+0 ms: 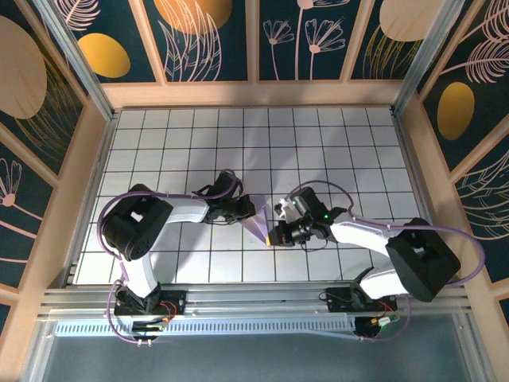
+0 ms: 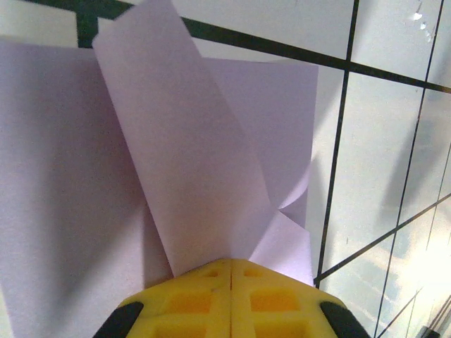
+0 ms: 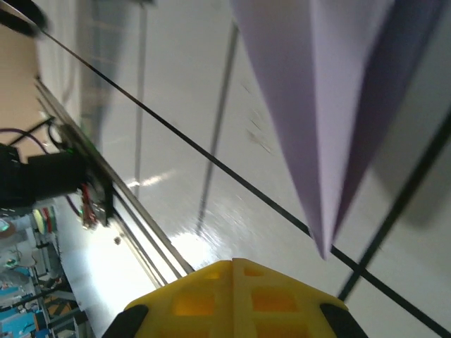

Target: Fold a paper plane with a square sheet of paper (fold left side to right side)

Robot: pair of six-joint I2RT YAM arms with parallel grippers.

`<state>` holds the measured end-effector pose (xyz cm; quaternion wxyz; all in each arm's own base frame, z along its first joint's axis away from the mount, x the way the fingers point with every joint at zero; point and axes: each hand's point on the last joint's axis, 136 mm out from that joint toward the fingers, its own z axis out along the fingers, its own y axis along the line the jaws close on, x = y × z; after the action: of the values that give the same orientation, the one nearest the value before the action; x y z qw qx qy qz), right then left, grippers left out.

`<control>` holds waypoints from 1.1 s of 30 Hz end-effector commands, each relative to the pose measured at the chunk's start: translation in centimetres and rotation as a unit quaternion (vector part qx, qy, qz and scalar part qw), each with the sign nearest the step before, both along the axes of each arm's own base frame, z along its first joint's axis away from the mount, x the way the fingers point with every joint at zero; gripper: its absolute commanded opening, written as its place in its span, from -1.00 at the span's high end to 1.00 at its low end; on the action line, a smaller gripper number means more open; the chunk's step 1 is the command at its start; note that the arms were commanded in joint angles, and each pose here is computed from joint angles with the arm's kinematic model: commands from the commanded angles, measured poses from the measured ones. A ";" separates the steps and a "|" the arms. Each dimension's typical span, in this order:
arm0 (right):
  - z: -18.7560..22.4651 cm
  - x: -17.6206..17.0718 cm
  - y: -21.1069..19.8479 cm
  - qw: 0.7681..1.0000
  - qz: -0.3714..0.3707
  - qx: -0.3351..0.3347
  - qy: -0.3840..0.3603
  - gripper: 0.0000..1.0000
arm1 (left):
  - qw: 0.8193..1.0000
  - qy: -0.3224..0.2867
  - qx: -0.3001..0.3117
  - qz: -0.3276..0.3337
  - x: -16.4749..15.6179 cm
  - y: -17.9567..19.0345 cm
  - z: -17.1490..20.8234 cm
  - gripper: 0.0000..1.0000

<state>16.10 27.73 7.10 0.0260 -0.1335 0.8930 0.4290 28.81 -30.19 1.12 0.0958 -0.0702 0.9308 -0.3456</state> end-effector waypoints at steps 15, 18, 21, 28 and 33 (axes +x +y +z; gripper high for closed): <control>-2.6 5.9 2.3 0.998 -0.049 -0.022 -0.018 1.00 | 0.997 0.035 0.067 0.023 -1.0 2.6 -2.9 0.87; -3.8 5.5 1.8 0.998 -0.050 -0.040 -0.007 1.00 | 0.997 0.035 0.067 0.023 -1.0 2.5 -2.9 0.87; -4.5 5.3 1.5 0.997 -0.052 -0.050 -0.003 1.00 | 0.997 0.035 0.066 0.023 -1.0 2.5 -2.9 0.87; -5.7 5.1 0.9 0.996 -0.057 -0.075 0.006 1.00 | 0.997 0.032 0.065 0.024 -0.9 2.5 -2.7 0.85; -6.5 4.7 0.3 0.994 -0.060 -0.094 0.015 1.00 | 0.998 0.026 0.058 0.024 -0.7 2.3 -2.3 0.82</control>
<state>21.31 29.05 1.97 0.0397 -0.0872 0.9230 0.3726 28.83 -30.19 1.15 0.0950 -0.0705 0.9312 -0.3447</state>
